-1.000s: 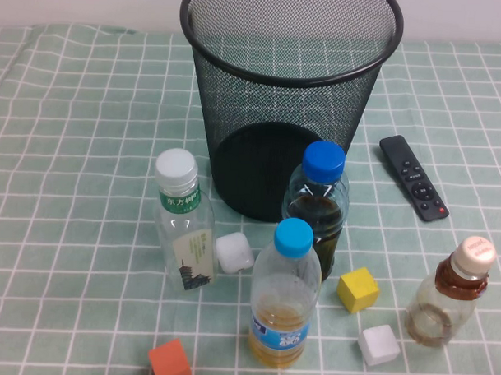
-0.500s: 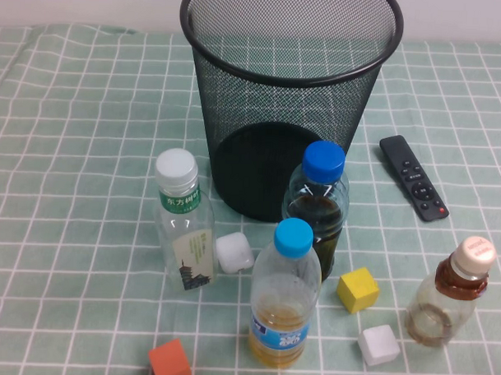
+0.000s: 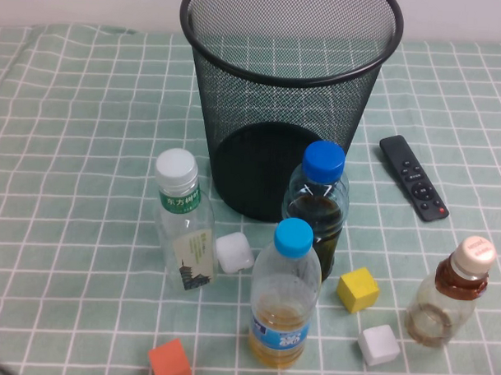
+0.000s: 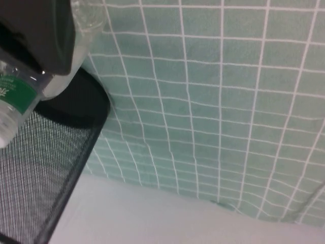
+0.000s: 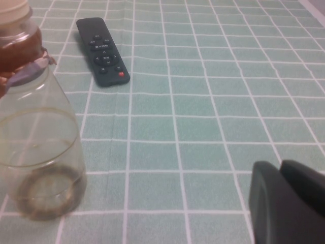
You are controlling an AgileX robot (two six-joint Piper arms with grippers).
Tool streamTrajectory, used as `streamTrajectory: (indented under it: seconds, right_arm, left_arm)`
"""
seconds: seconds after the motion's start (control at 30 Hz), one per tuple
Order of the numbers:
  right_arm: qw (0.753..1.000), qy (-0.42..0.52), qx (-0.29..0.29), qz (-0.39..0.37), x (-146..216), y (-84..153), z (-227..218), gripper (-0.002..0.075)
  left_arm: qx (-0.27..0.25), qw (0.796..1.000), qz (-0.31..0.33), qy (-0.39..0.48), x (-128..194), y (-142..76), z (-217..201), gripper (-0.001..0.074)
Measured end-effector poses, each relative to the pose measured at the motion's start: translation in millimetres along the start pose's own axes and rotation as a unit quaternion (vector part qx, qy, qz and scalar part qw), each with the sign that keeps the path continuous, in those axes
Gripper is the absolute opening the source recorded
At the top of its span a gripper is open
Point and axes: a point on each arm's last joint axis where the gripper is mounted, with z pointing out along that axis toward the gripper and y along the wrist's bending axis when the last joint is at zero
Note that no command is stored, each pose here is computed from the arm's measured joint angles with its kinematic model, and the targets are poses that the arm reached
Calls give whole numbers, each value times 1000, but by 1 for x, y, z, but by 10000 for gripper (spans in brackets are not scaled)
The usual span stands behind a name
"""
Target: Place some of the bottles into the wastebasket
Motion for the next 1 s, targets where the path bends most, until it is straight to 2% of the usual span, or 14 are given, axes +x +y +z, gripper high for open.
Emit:
streamTrajectory:
  seconds: [0.17, 0.3, 0.5, 0.67, 0.73, 0.83, 0.93, 1.0]
  right_arm:
    - [1000, 0, 0, 0, 0, 0, 0, -1]
    - [1000, 0, 0, 0, 0, 0, 0, -1]
    - [1000, 0, 0, 0, 0, 0, 0, -1]
    - [1000, 0, 0, 0, 0, 0, 0, -1]
    - [1000, -1, 1, -1, 0, 0, 0, -1]
    - [1000, -25, -2, 20, -4, 0, 0, -1]
    - [994, -79, -12, 74, -14, 1, -1, -1]
    - [988, -109, -16, 104, -19, 1, -2, -1]
  left_arm:
    - [14, 993, 87, 83, -44, -14, 31, -5]
    - [33, 986, 115, 115, -63, -17, 62, -5]
    - [70, 981, 117, 136, -63, -16, 97, -5]
    - [124, 973, 139, 134, -59, -21, 109, -5]
    - [156, 966, 161, 127, -59, -25, 111, -5]
    - [223, 941, 226, 116, -55, -34, 112, 0]
    - [293, 913, 263, 109, -51, -42, 112, 69]
    - [320, 907, 255, 100, -50, -44, 116, 192]
